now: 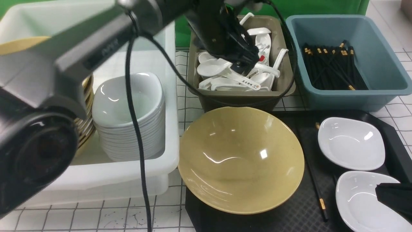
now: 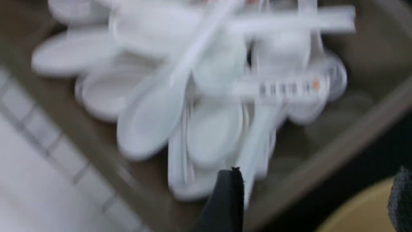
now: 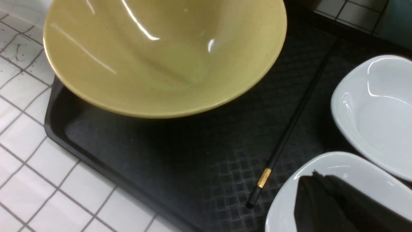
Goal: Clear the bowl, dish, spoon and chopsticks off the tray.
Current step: Use the left arm to put the soup spoon into the small storage box in the middle, then use the left arm to grab the yellow noodle bowl on the left
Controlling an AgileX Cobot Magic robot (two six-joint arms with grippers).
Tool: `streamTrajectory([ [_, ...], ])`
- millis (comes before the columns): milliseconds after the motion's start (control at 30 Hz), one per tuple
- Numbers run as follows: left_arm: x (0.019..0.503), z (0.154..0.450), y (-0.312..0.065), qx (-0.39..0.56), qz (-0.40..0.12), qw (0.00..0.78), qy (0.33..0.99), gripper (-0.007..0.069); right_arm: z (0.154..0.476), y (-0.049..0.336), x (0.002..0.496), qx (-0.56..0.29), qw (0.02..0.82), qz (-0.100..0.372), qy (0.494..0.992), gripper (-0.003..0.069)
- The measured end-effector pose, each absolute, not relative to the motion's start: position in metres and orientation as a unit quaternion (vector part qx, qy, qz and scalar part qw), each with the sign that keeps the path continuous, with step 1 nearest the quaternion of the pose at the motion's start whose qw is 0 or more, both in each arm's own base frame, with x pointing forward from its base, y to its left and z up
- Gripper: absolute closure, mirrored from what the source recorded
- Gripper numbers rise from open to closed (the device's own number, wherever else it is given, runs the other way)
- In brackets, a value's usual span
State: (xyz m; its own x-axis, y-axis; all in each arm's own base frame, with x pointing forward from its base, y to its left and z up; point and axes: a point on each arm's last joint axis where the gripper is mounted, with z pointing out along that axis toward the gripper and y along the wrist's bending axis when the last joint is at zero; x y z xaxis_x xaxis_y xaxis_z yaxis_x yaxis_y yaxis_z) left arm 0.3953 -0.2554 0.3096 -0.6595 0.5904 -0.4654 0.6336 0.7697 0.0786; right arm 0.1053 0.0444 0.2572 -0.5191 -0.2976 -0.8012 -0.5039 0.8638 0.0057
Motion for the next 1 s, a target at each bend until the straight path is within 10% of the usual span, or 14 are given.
streamTrajectory([
  [800,0.352,0.229,-0.272,0.367,0.040,0.092,0.925,0.0062,0.258,0.044,0.106,-0.230,0.435,0.120,0.862,0.0610],
  [1000,0.356,0.203,-0.275,0.385,0.047,0.065,0.919,0.0244,0.258,0.044,0.106,-0.230,0.435,0.120,0.862,0.0610],
])
